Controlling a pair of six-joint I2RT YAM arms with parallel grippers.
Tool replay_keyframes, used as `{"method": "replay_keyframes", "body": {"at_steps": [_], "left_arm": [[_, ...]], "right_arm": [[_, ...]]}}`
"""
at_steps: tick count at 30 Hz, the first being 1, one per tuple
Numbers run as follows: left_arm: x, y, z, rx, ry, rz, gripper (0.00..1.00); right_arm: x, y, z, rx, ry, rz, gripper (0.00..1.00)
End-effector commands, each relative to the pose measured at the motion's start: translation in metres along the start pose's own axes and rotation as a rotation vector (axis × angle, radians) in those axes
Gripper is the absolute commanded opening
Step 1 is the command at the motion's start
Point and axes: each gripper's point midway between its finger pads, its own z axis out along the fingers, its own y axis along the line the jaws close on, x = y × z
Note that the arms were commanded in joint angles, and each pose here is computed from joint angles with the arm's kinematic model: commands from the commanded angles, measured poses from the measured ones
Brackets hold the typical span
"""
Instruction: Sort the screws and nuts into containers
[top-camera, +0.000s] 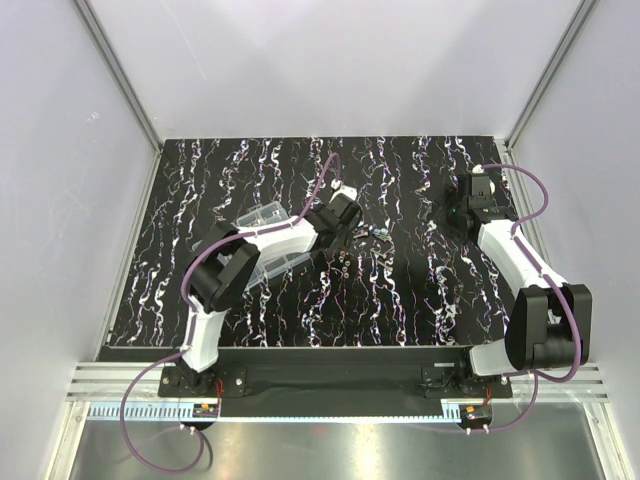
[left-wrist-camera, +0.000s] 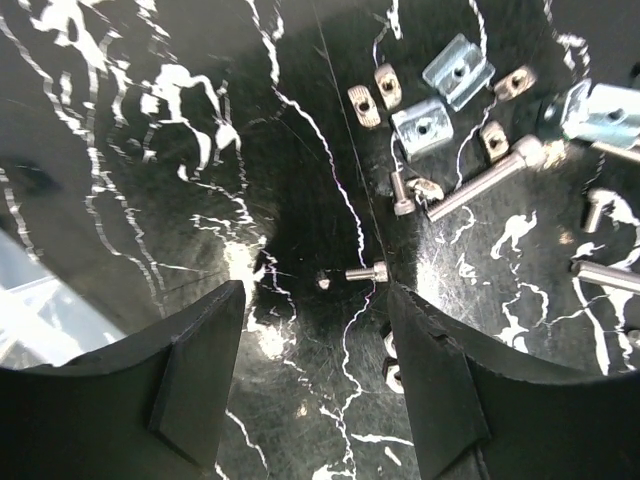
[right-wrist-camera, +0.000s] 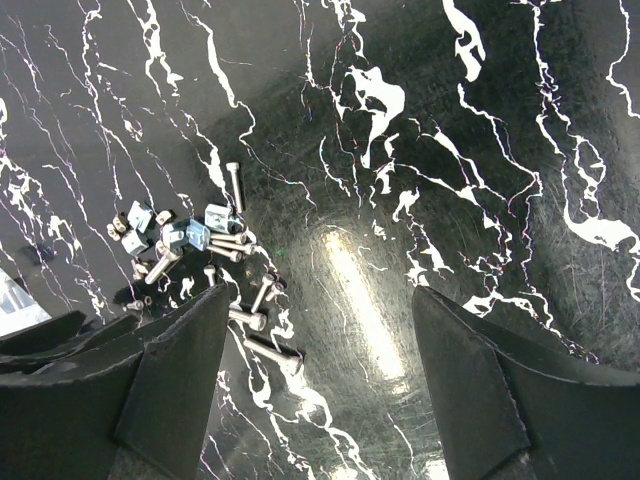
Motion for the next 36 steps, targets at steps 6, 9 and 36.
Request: {"method": "replay_keyframes", "body": {"at_steps": [6, 9, 36], "left_arm": [[-0.026, -0.026, 0.009, 0.092, -0.074, 0.038, 0.63], [-0.022, -0.027, 0.016, 0.084, -0.060, 0.052, 0.61], [0.012, -0.019, 0.016, 0.064, -0.006, 0.024, 0.39]], "right_arm": [[-0.018, 0.007, -0.010, -0.010, -0.064, -0.010, 0.82], [-0.017, 0.007, -0.010, -0.010, -0.058, -0.009, 0.82], [-0.013, 0.002, -0.013, 0.009, -0.051, 0.006, 0.82]]}}
